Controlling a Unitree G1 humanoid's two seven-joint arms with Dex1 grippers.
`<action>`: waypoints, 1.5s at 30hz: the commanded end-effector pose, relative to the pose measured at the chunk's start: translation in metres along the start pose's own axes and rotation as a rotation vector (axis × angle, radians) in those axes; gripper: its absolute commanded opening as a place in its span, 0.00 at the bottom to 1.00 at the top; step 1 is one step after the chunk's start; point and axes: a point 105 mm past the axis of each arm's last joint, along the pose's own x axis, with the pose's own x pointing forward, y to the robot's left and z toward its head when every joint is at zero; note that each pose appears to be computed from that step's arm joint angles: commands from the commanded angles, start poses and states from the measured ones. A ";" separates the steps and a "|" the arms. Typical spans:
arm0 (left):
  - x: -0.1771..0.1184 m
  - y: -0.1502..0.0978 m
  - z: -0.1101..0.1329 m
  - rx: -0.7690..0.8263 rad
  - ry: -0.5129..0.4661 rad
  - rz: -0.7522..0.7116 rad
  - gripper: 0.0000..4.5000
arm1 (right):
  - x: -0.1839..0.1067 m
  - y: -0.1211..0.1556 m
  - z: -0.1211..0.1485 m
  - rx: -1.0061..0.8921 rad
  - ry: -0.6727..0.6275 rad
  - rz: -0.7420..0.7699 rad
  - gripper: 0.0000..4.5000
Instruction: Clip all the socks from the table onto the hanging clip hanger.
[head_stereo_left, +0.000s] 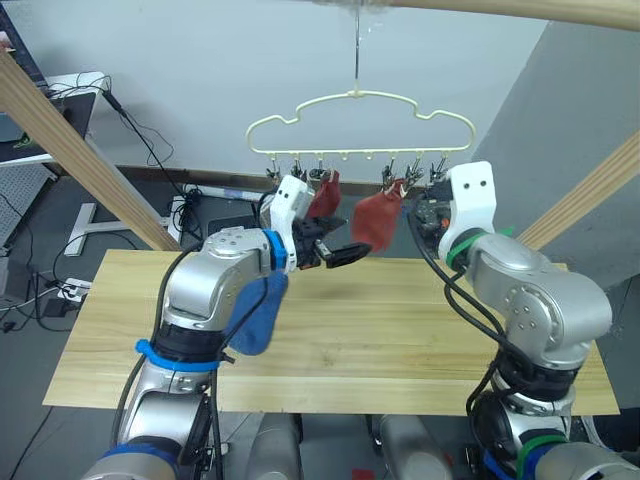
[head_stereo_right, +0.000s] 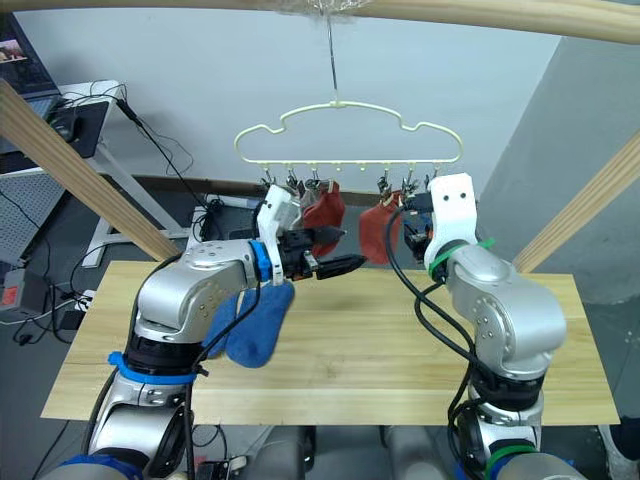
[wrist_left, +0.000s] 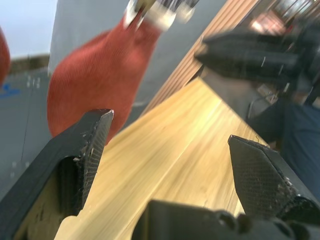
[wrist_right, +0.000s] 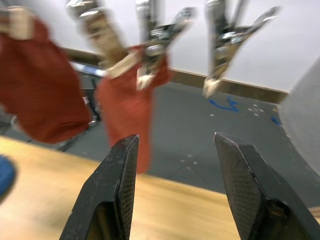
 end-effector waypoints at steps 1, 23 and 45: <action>-0.008 -0.005 0.012 0.032 -0.075 0.021 0.94 | -0.010 0.002 0.005 -0.011 -0.052 0.018 0.55; -0.071 0.001 0.033 0.099 -0.117 0.019 0.94 | -0.006 0.015 0.011 -0.003 -0.140 0.017 0.55; -0.079 0.002 0.059 0.182 -0.105 -0.104 0.94 | 0.015 0.008 0.039 0.071 -0.211 -0.109 0.55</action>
